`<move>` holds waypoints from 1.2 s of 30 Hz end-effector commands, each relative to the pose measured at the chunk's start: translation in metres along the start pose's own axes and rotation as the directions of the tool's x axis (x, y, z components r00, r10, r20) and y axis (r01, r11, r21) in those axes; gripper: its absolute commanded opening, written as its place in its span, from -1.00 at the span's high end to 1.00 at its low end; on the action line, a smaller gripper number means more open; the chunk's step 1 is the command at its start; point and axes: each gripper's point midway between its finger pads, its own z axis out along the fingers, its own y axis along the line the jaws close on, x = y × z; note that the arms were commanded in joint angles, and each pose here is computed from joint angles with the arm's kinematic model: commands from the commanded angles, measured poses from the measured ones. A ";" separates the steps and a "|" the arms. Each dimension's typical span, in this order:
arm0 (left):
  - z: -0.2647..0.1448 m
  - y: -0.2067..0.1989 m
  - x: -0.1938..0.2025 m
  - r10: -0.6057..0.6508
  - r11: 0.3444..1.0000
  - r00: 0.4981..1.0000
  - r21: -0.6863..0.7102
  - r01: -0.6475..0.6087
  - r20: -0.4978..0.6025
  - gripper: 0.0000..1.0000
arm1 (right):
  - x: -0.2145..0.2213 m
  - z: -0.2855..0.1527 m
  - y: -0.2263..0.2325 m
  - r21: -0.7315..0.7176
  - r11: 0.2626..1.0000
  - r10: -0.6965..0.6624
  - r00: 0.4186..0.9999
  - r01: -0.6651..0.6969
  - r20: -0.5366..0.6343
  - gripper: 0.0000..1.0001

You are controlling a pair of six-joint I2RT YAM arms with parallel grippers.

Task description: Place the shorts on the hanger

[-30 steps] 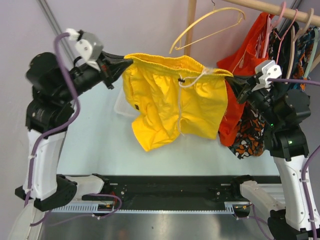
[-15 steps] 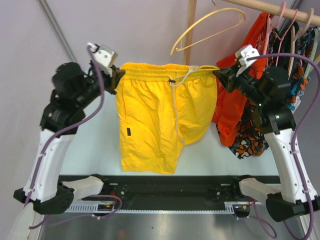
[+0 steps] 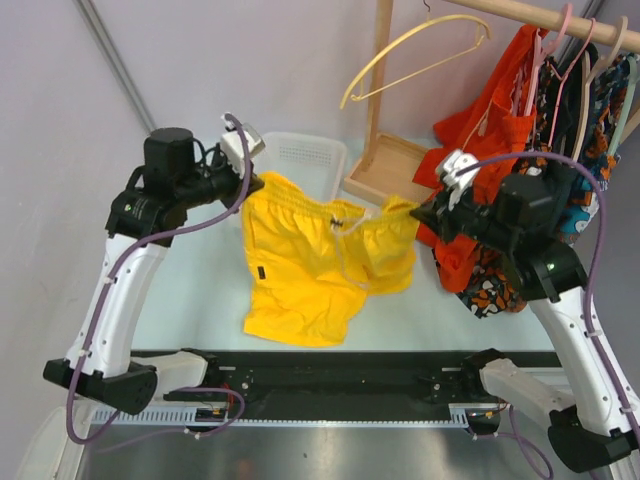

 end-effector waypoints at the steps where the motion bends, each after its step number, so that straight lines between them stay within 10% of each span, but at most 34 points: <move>1: 0.014 -0.039 0.062 0.031 0.964 0.988 0.267 0.010 -0.149 1.00 | 0.067 0.007 0.037 -0.110 0.993 0.011 0.981 -0.032 -0.192 1.00; 16: 0.049 -0.085 0.265 0.189 0.933 0.938 0.351 -0.079 -0.291 0.99 | 0.221 0.064 0.032 -0.167 0.978 -0.182 0.916 0.128 -0.359 1.00; 32: 0.038 -0.092 0.340 0.538 0.821 0.796 0.387 -0.420 -0.277 0.94 | 0.291 0.047 0.065 -0.192 0.809 -0.587 0.751 0.555 -0.301 1.00; 35: 0.029 -0.099 0.328 0.556 0.804 0.800 0.390 -0.449 -0.224 0.44 | 0.284 0.043 0.067 -0.207 0.815 -0.579 0.757 0.541 -0.304 0.68; 36: 0.026 -0.102 0.323 0.549 0.805 0.807 0.396 -0.441 -0.217 0.16 | 0.279 0.043 0.067 -0.207 0.824 -0.567 0.765 0.528 -0.305 0.02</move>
